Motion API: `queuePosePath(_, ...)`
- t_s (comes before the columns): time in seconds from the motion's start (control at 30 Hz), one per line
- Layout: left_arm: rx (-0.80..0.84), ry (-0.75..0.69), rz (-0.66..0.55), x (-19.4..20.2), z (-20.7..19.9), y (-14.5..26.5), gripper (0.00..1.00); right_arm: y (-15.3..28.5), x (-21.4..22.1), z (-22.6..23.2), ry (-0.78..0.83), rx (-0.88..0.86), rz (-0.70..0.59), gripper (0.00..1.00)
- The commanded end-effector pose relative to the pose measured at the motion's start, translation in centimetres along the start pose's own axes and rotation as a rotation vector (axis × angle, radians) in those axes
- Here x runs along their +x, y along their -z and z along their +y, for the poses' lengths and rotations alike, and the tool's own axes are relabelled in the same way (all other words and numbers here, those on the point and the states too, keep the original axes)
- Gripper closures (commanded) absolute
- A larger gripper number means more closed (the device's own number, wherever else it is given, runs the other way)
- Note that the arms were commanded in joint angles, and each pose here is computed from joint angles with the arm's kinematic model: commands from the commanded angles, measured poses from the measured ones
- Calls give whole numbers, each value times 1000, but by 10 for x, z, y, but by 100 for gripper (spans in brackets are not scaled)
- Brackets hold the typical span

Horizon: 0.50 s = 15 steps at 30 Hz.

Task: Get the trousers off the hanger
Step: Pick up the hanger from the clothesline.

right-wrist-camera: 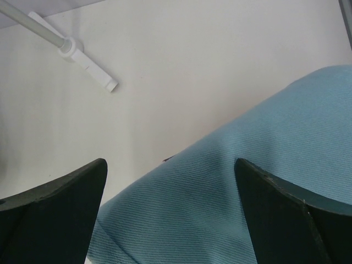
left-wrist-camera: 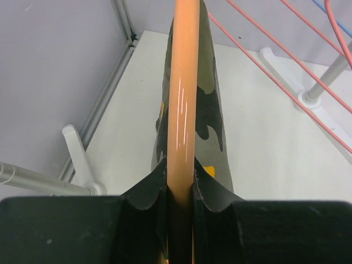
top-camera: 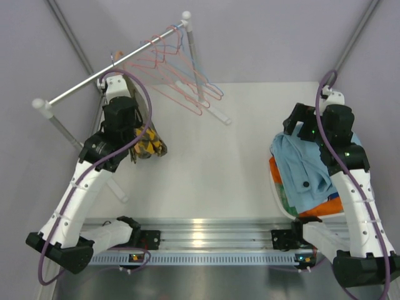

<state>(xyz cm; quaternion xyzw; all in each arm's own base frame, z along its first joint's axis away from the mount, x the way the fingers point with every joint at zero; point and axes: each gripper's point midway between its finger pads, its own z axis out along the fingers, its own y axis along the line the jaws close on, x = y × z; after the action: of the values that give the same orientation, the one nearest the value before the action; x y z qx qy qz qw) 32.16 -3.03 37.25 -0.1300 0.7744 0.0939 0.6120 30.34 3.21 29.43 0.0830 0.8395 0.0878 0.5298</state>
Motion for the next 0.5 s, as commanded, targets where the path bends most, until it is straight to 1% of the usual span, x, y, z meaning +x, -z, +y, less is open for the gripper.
queuePosePath(0.0, 100, 195, -191, -75, 4, 35, 100, 12, -27, 7, -19, -28, -75, 0)
queuePosePath(0.1, 86, 185, -151, -67, 11, 40, 100, 13, -29, 10, -10, -47, -76, 0)
queuePosePath(0.33, 225, 171, -87, -47, 4, 62, 100, 23, -37, 19, 23, -96, -106, 0)
queuePosePath(0.47, 279, 176, -66, -38, 12, 83, 100, 26, -38, 23, 28, -115, -102, 0)
